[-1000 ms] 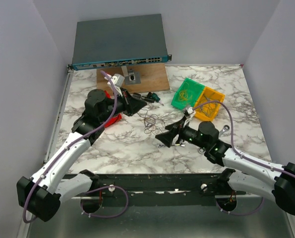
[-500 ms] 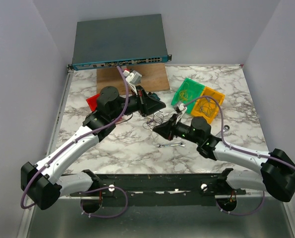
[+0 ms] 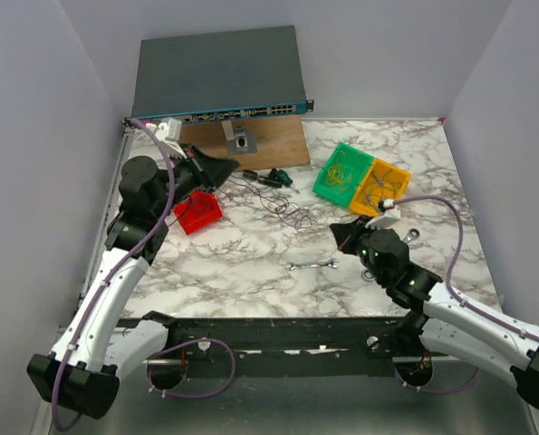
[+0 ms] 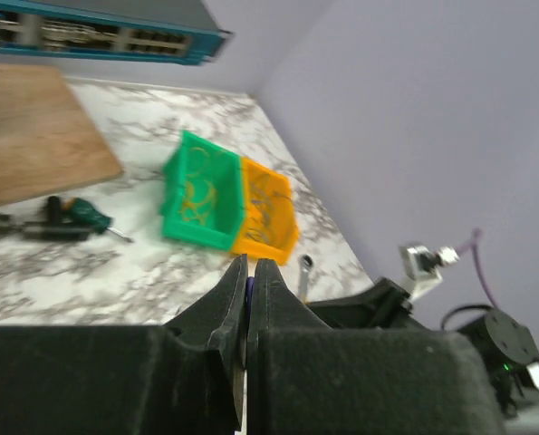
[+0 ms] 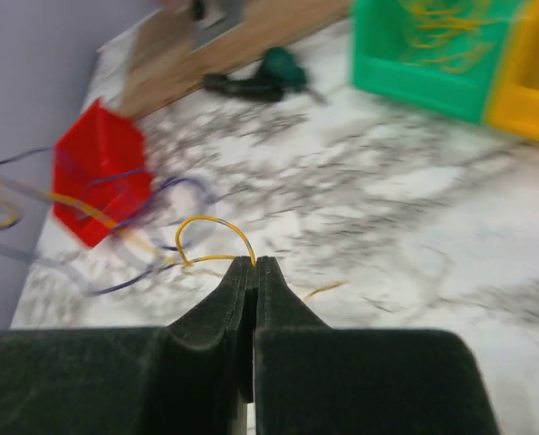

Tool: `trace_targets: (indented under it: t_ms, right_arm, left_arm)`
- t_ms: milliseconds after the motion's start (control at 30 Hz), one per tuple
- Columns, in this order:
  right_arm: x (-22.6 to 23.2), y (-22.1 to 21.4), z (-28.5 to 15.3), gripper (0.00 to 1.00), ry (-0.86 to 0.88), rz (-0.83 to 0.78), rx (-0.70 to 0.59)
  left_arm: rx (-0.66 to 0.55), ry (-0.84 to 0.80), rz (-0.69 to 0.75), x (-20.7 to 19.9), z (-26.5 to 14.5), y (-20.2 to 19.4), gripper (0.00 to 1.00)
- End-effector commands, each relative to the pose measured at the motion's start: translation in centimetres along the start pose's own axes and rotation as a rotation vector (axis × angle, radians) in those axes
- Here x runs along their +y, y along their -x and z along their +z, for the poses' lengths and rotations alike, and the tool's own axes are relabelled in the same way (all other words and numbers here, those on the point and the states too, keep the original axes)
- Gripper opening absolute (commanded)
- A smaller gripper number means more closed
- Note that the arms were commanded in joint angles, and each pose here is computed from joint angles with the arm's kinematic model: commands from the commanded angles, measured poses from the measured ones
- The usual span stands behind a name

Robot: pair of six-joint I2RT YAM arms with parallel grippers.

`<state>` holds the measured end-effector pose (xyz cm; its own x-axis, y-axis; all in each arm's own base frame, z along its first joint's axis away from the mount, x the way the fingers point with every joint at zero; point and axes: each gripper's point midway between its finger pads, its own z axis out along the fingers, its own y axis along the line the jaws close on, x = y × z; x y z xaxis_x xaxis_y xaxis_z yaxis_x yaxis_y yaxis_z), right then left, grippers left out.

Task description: Untangle the cables

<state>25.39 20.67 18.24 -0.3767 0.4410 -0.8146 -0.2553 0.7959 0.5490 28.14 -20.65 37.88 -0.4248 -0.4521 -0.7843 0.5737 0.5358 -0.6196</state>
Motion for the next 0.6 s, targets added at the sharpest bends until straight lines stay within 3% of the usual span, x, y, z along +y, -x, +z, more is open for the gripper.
trace_targets:
  t_ms: [0,133,267,467,500,533,567]
  right_arm:
    - [-11.3,0.7,-4.4,0.01,-0.552,0.065,-0.129]
    - [-13.7,2.2,-7.7,0.01,-0.658,0.190,-0.248]
    - [-11.7,3.0,-7.2,0.01,-0.527,0.156,-0.243]
    - [-11.4,4.2,-7.8,0.01,-0.518,0.135,-0.265]
    - [-10.6,4.3,-7.3,0.03,-0.478,0.111,-0.250]
    - [-9.5,4.0,-6.7,0.12,-0.414,0.052,-0.207]
    - [-8.1,3.7,-6.0,0.29,-0.342,0.016,-0.176]
  left_arm:
    - [-0.076,0.312,-0.067,7.0,-3.2,0.4,0.00]
    - [-0.198,0.388,-0.170,10.4,-5.7,0.8,0.00]
    - [-0.136,0.310,-0.156,9.4,-4.8,0.5,0.00]
    - [-0.136,0.305,-0.115,8.7,-5.3,0.8,0.00]
    - [-0.122,0.268,-0.106,8.1,-5.1,0.7,0.00]
    - [-0.094,0.203,-0.098,7.0,-4.7,0.4,0.00]
    - [-0.056,0.131,-0.092,5.8,-4.2,0.0,0.00]
